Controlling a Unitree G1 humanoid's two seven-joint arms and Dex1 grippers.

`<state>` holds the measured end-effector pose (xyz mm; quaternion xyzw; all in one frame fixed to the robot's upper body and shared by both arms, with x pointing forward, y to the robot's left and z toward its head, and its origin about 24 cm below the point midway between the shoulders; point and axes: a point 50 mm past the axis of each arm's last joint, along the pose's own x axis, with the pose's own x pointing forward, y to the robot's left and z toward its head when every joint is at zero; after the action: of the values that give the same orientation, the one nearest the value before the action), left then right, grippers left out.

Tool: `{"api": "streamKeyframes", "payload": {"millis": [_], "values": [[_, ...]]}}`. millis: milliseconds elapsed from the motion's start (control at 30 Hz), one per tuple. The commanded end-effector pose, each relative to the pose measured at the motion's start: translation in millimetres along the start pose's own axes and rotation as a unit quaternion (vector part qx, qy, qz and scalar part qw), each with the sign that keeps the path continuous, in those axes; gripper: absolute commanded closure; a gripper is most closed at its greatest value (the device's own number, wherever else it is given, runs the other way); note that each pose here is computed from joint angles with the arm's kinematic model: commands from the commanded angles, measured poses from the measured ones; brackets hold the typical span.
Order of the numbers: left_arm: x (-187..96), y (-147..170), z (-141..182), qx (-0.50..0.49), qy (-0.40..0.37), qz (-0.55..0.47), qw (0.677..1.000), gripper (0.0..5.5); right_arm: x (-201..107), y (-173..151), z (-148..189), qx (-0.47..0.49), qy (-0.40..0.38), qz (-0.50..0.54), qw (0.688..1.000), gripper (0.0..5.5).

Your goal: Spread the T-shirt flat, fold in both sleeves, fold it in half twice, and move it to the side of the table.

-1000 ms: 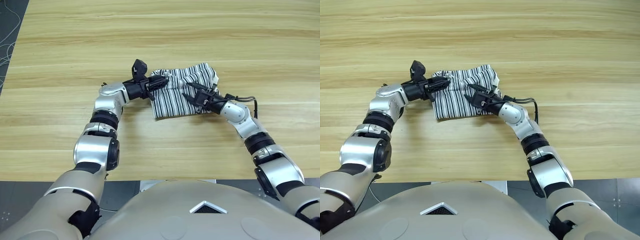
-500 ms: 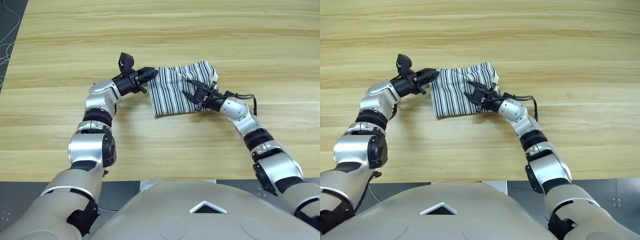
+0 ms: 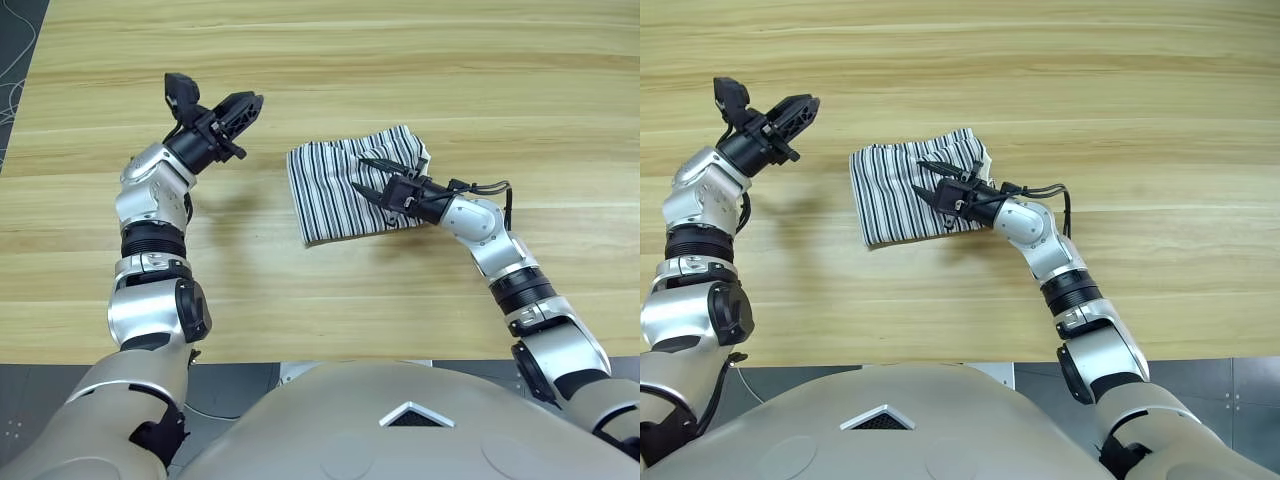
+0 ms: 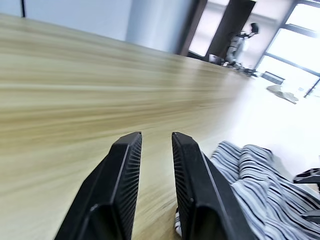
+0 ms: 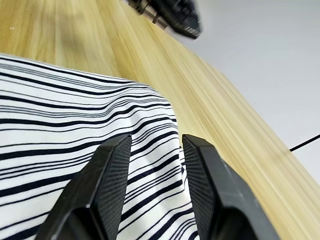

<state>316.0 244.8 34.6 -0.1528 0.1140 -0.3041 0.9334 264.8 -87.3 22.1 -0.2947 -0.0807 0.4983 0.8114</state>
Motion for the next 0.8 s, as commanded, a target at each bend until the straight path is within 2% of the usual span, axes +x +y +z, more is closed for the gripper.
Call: {"api": "streamKeyframes", "payload": {"millis": [33,100,167,267,333,433,500,667,733,800], "values": [[-13,21,-5,0.003,0.017,0.101,0.995,4.39,23,-3,-4,0.042,0.008,0.008,0.999,3.63],[-14,28,-5,-0.003,0.011,0.153,0.988,4.39,37,3,-15,0.105,0.031,0.024,0.994,3.63],[-10,34,0,0.001,-0.014,0.225,0.974,4.39,43,7,-31,0.21,0.073,0.036,0.974,3.63],[-3,39,12,0.012,-0.049,0.311,0.949,4.39,36,6,-52,0.366,0.121,0.044,0.922,3.63],[-2,41,19,0.007,-0.08,0.349,0.934,4.39,19,-8,-66,0.451,0.152,0.018,0.879,3.63],[-11,45,18,-0.007,-0.116,0.387,0.915,4.39,-40,-43,-93,0.517,0.19,-0.087,0.83,3.63],[-19,48,12,-0.025,-0.131,0.406,0.904,4.39,-81,-58,-107,0.525,0.216,-0.164,0.807,3.63],[-35,54,0,-0.076,-0.158,0.455,0.873,4.39,-194,-61,-131,0.486,0.314,-0.338,0.742,3.63],[-39,56,1,-0.069,-0.158,0.485,0.858,4.39,-216,-63,-132,0.456,0.34,-0.39,0.724,3.63],[-39,55,-1,-0.039,-0.149,0.508,0.848,4.39,-219,-73,-130,0.421,0.333,-0.435,0.722,3.63]]}}
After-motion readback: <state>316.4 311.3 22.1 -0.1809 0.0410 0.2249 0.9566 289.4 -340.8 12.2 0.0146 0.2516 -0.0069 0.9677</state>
